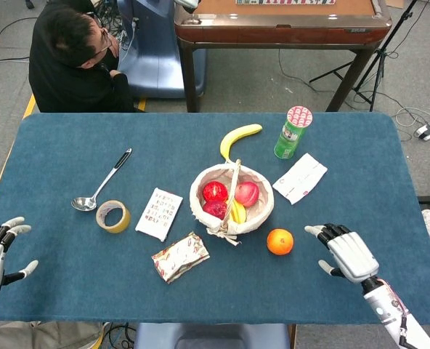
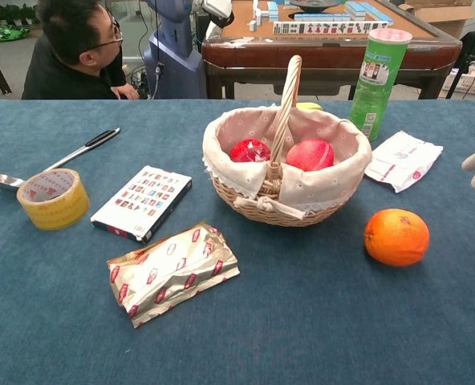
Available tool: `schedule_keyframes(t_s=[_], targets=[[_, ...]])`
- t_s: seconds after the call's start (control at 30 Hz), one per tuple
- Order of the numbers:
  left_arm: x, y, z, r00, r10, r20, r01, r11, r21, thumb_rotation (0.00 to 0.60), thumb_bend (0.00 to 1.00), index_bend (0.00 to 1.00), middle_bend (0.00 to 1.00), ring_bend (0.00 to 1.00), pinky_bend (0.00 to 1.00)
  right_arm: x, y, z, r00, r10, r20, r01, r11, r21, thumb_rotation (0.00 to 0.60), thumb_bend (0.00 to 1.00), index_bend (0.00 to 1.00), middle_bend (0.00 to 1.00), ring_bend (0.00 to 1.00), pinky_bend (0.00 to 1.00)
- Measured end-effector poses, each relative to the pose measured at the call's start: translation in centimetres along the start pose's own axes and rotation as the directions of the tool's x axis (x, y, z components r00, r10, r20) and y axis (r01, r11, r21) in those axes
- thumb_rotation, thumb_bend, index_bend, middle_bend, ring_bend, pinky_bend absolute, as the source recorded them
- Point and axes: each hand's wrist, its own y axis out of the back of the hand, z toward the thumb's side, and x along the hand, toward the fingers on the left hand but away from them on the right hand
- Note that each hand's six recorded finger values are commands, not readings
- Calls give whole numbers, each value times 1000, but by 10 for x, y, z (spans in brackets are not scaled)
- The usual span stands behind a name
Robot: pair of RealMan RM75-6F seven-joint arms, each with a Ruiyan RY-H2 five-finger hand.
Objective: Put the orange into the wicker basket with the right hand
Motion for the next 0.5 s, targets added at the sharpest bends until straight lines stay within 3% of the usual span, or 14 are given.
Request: schedule_keyframes(t_s=[0.5], targets=[[0, -1, 0, 1000, -3, -2, 3, 1000, 4, 600, 171, 363, 218, 244, 226, -45, -22, 24, 996, 52, -73, -48, 997, 57, 600, 231, 239, 278, 223, 331]])
